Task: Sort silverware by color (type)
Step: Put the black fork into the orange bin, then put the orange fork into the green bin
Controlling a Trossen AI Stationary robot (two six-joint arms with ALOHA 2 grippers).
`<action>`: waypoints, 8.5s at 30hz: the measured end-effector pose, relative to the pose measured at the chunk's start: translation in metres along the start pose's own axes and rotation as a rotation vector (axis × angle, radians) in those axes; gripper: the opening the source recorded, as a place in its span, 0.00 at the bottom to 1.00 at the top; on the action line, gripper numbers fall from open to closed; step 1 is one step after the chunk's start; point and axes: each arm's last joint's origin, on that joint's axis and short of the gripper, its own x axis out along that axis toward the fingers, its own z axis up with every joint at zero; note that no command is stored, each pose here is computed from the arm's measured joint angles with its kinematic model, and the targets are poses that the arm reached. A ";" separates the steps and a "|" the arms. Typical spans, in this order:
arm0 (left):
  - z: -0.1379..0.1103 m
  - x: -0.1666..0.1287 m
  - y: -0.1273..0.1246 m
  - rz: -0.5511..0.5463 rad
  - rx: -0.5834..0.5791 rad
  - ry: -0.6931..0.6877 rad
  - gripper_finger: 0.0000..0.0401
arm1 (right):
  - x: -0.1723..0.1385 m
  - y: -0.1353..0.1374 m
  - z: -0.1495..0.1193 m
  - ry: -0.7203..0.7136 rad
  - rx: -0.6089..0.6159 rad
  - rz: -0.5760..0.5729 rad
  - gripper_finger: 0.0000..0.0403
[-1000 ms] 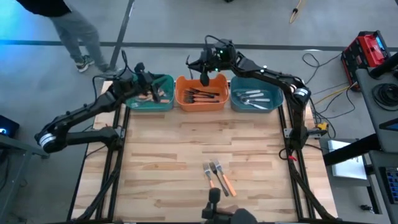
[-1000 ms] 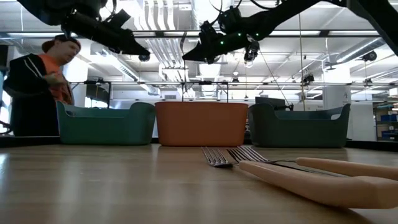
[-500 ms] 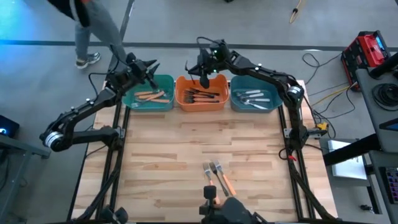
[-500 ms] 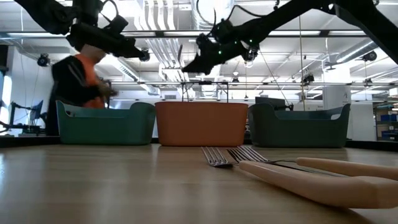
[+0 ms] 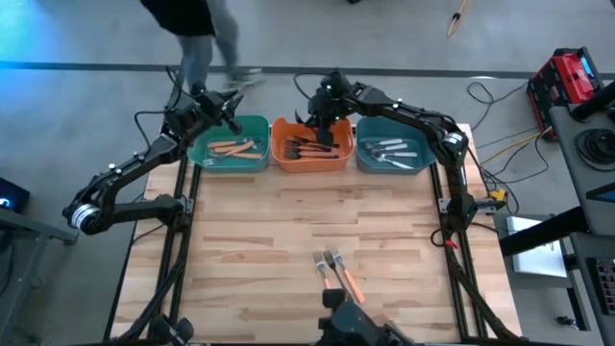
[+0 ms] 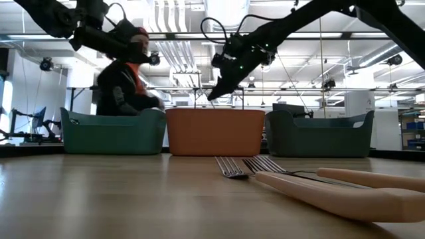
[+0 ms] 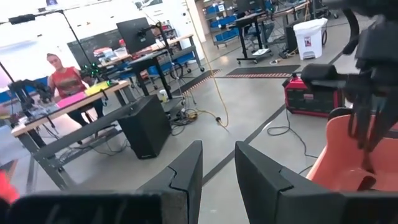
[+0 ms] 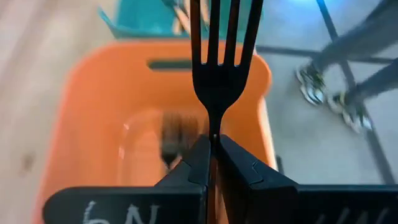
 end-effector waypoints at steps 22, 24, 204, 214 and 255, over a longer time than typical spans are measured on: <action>-0.019 0.027 -0.017 -0.359 -0.308 -0.024 0.19 | 0.020 0.000 -0.019 0.120 0.048 -0.003 0.02; -0.019 0.028 -0.017 -0.358 -0.308 -0.026 0.19 | 0.020 0.000 -0.019 0.120 0.048 -0.003 0.02; 0.027 0.037 -0.040 -0.445 -0.567 0.171 0.19 | -0.091 0.002 0.100 -0.148 0.337 -0.205 0.11; 0.032 0.036 -0.051 -0.496 -0.454 0.137 0.19 | -0.117 0.027 0.112 -0.132 0.242 -0.176 0.11; 0.019 -0.053 -0.220 -0.989 -0.080 0.264 0.19 | -0.156 0.211 0.059 -0.167 0.245 0.259 0.02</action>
